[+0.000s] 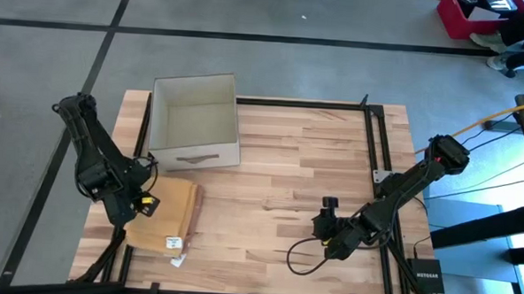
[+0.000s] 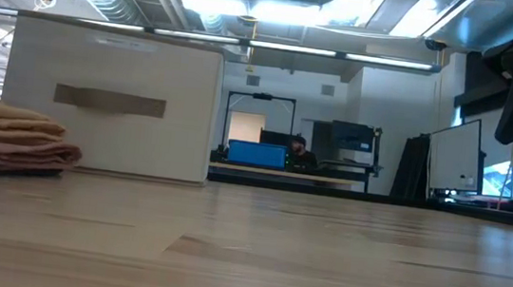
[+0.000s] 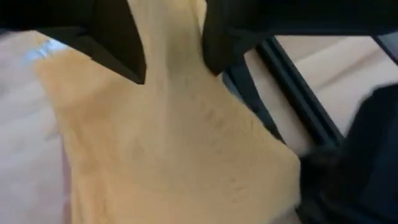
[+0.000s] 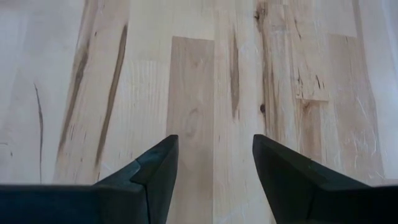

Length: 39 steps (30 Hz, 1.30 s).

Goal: Fold towel
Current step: Stack the yellow towel on the light orange towel, then return to Home Position

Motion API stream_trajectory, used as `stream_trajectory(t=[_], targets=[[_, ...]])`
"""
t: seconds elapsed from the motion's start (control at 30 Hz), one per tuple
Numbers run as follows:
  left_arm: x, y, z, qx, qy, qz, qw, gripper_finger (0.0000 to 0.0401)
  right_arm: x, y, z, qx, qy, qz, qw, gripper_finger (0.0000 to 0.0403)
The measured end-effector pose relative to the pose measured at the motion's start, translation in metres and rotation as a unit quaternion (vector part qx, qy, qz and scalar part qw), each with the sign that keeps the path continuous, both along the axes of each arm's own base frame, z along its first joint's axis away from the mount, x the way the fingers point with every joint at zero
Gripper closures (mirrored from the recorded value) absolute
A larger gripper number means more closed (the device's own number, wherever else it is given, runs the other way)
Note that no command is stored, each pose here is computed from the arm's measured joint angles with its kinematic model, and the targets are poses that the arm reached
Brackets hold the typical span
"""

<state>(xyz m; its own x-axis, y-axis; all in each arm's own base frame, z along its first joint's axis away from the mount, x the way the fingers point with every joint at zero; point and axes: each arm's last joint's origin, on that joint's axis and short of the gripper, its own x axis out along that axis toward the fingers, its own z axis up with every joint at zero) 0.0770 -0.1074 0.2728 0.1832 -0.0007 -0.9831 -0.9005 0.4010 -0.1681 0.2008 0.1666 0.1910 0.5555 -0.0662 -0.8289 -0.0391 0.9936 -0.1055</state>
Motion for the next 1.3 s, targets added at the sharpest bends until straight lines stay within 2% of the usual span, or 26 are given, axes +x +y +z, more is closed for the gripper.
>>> stream_trajectory(t=[0.13, 0.23, 0.33, 0.4, 0.47, 0.53, 0.77, 0.9, 1.07, 1.2, 1.3], targets=[[-0.005, 0.004, 0.011, -0.057, 0.008, -0.005, 0.998, 0.0227, 0.001, 0.001, 0.000, 0.004, -0.005, 0.001, 1.000, 0.0194], [-0.009, 0.010, 0.028, -0.075, -0.007, 0.014, 0.997, 0.0214, 0.001, 0.001, 0.001, 0.002, -0.005, 0.002, 1.000, 0.0194], [-0.006, 0.012, 0.040, -0.052, -0.070, 0.027, 0.996, 0.0210, 0.001, 0.001, 0.001, 0.002, -0.005, 0.002, 1.000, 0.0194], [-0.003, 0.013, 0.041, -0.004, -0.104, 0.029, 0.994, 0.0210, 0.001, 0.001, 0.001, 0.002, -0.006, 0.002, 1.000, 0.0194], [0.005, 0.009, 0.032, 0.064, -0.149, 0.035, 0.986, 0.0210, 0.001, 0.001, 0.000, 0.001, -0.006, 0.002, 1.000, 0.0194], [0.016, -0.003, 0.016, 0.102, -0.178, 0.020, 0.979, 0.0210, 0.001, 0.001, 0.001, 0.003, -0.008, 0.002, 1.000, 0.0194], [0.043, -0.037, -0.050, 0.130, -0.144, -0.034, 0.980, 0.0210, 0.003, 0.002, 0.000, -0.002, -0.021, 0.006, 1.000, 0.0194], [0.056, -0.039, -0.059, 0.159, -0.141, -0.055, 0.976, 0.0210, 0.007, 0.004, 0.000, -0.010, -0.044, 0.008, 0.999, 0.0194], [0.072, -0.028, -0.026, 0.212, -0.219, -0.086, 0.948, 0.0210, 0.009, 0.005, 0.005, -0.037, -0.058, 0.037, 0.997, 0.0194], [0.083, -0.010, 0.009, 0.273, -0.304, -0.123, 0.904, 0.0210, 0.016, 0.003, 0.026, -0.049, -0.123, 0.058, 0.990, 0.0194], [0.092, 0.012, 0.029, 0.317, -0.329, -0.145, 0.878, 0.0210, 0.028, -0.012, 0.044, -0.038, -0.159, 0.083, 0.983, 0.0194]])
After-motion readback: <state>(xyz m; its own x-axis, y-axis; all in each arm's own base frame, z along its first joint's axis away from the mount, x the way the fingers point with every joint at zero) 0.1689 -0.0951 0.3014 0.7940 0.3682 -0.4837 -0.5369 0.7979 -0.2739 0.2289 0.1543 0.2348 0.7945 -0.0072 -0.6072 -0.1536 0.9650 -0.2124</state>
